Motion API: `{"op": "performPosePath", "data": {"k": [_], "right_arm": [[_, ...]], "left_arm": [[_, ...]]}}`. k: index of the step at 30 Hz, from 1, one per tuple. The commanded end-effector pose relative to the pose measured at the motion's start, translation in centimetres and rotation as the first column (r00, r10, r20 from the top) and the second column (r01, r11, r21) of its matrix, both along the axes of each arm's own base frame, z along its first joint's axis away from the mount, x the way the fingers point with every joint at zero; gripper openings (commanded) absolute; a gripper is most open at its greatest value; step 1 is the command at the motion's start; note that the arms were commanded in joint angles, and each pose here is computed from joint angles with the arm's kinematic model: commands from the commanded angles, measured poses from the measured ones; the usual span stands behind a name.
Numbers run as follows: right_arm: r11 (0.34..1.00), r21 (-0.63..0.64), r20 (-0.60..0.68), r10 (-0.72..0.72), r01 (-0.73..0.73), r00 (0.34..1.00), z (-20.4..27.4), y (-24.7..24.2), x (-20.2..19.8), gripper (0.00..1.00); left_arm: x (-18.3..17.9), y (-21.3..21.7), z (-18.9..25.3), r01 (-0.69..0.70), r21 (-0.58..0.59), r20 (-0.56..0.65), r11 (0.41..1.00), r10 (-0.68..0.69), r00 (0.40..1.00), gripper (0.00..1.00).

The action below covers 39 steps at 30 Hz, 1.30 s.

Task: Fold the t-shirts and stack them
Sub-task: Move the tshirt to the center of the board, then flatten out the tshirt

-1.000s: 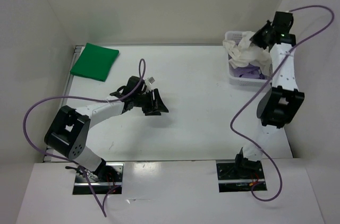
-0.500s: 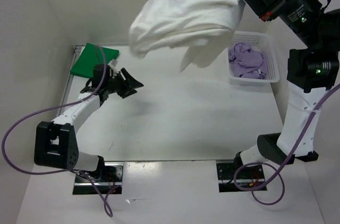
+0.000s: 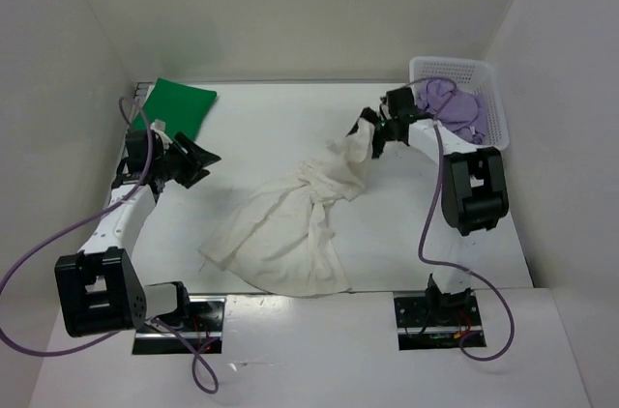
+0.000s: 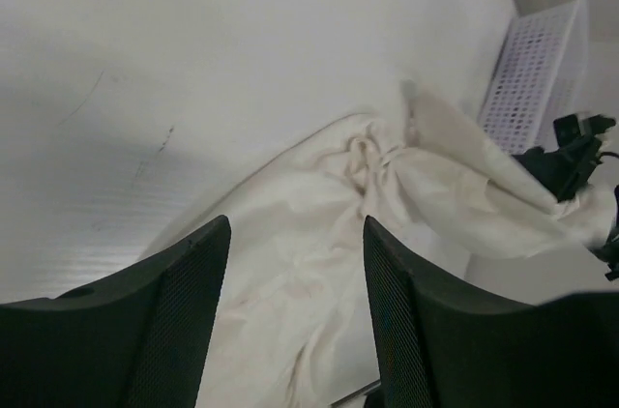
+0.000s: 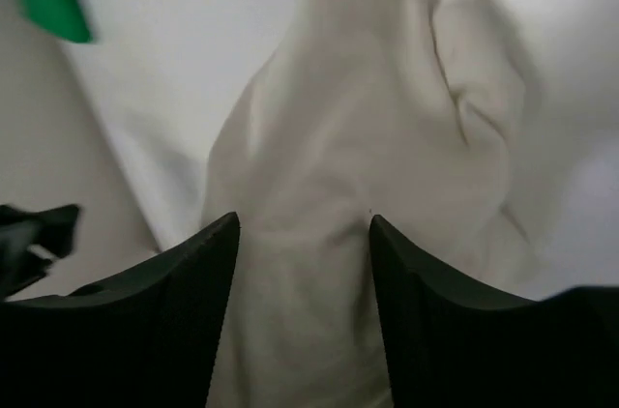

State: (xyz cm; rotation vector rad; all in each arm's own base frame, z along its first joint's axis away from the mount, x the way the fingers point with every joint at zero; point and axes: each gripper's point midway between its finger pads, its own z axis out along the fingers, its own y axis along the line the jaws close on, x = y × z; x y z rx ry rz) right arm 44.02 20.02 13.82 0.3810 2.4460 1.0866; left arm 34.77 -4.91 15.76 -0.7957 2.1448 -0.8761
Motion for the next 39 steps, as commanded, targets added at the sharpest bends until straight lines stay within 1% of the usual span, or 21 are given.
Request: {"op": "performPosePath", "data": {"k": [1,3,8,11,15,17,19,20,24,25,27,28,29,30,31,32,33,34,35,37,39], "right_arm": [[0.989,-0.123,0.151,-0.068,0.087,0.986,5.2,-2.5,-1.3,0.64],[0.981,-0.157,0.135,-0.096,0.117,0.986,4.6,-3.6,-3.5,0.67],[0.961,-0.240,0.038,-0.128,0.134,0.991,0.4,-5.7,-9.0,0.68],[0.938,-0.311,-0.021,-0.168,0.154,0.986,-2.5,-7.2,-11.2,0.68],[0.937,-0.322,-0.069,-0.167,0.136,0.984,-3.0,-7.3,-13.6,0.69],[0.929,-0.349,-0.091,-0.168,0.127,0.982,-3.7,-7.5,-14.9,0.72],[0.930,-0.357,-0.113,-0.140,0.091,0.984,-4.1,-7.0,-16.3,0.74],[0.937,-0.341,-0.122,-0.121,0.072,0.985,-4.0,-6.2,-16.6,0.77],[0.940,-0.333,-0.210,0.005,-0.077,0.978,-6.7,-1.8,-18.9,0.78],[0.945,-0.319,-0.211,0.002,-0.070,0.978,-6.9,-1.4,-18.4,0.78],[0.951,-0.301,-0.210,0.001,-0.065,0.978,-7.8,-0.7,-17.5,0.66],[0.951,-0.306,-0.203,-0.015,-0.048,0.979,-7.8,-0.7,-16.9,0.59],[0.947,-0.321,-0.178,-0.032,-0.028,0.983,-7.4,-0.7,-15.7,0.41],[0.940,-0.340,-0.179,-0.045,-0.019,0.983,-8.0,-0.7,-15.0,0.31],[0.935,-0.353,-0.165,-0.044,-0.018,0.985,-8.0,-0.7,-14.3,0.23],[0.933,-0.361,-0.121,-0.042,-0.005,0.992,-7.0,-0.4,-12.7,0.11],[0.929,-0.370,-0.109,-0.069,0.024,0.992,-6.8,-1.0,-11.6,0.05],[0.924,-0.381,-0.113,-0.090,0.040,0.990,-7.2,-1.4,-10.9,0.02],[0.924,-0.379,-0.091,-0.093,0.052,0.991,-6.4,-1.6,-9.6,0.00],[0.918,-0.385,-0.077,-0.139,0.099,0.987,-5.9,-2.9,-8.0,0.00],[0.906,-0.406,-0.047,-0.152,0.120,0.987,-4.4,-3.8,-6.9,0.00]], "left_arm": [[-1.6,-0.2,-0.9,0.058,0.116,-0.031,0.992,-0.055,0.998,0.65],[-2.6,-1.7,-1.9,0.134,0.172,-0.063,0.976,-0.125,0.990,0.65],[-5.8,-4.0,-4.9,0.227,0.237,-0.192,0.945,-0.184,0.964,0.74],[-7.4,-6.0,-6.3,0.276,0.251,-0.242,0.928,-0.216,0.946,0.80],[-9.3,-8.5,-9.4,0.368,0.229,-0.348,0.901,-0.277,0.896,0.84],[-9.8,-8.3,-11.0,0.380,0.263,-0.395,0.887,-0.260,0.881,0.84],[-9.5,-9.0,-11.7,0.397,0.263,-0.395,0.879,-0.278,0.876,0.75],[-8.9,-9.2,-11.9,0.386,0.260,-0.383,0.885,-0.273,0.883,0.60],[-6.5,-9.7,-12.2,0.361,0.291,-0.359,0.886,-0.248,0.900,0.17],[-5.6,-9.5,-12.1,0.353,0.315,-0.351,0.881,-0.237,0.906,0.13],[-1.8,-8.5,-11.3,0.302,0.355,-0.309,0.884,-0.194,0.931,0.05],[-0.6,-8.0,-12.0,0.296,0.359,-0.326,0.885,-0.178,0.928,0.03],[0.9,-7.5,-11.8,0.269,0.369,-0.314,0.890,-0.153,0.937,0.01],[4.1,-6.4,-9.9,0.225,0.393,-0.254,0.892,-0.130,0.958,0.00],[5.5,-5.7,-10.7,0.209,0.400,-0.268,0.892,-0.104,0.958,0.00],[7.0,-5.0,-10.5,0.190,0.418,-0.253,0.888,-0.087,0.964,0.00],[8.6,-4.3,-10.1,0.172,0.434,-0.233,0.884,-0.073,0.970,0.00],[9.6,-3.3,-11.4,0.170,0.437,-0.268,0.883,-0.053,0.962,0.00],[12.7,-2.8,-9.0,0.121,0.452,-0.201,0.884,-0.032,0.979,0.00],[14.8,-1.9,-9.7,0.129,0.472,-0.224,0.872,-0.023,0.974,0.00],[17.3,-3.3,-6.5,0.153,0.433,-0.173,0.888,-0.085,0.981,0.00]]}}
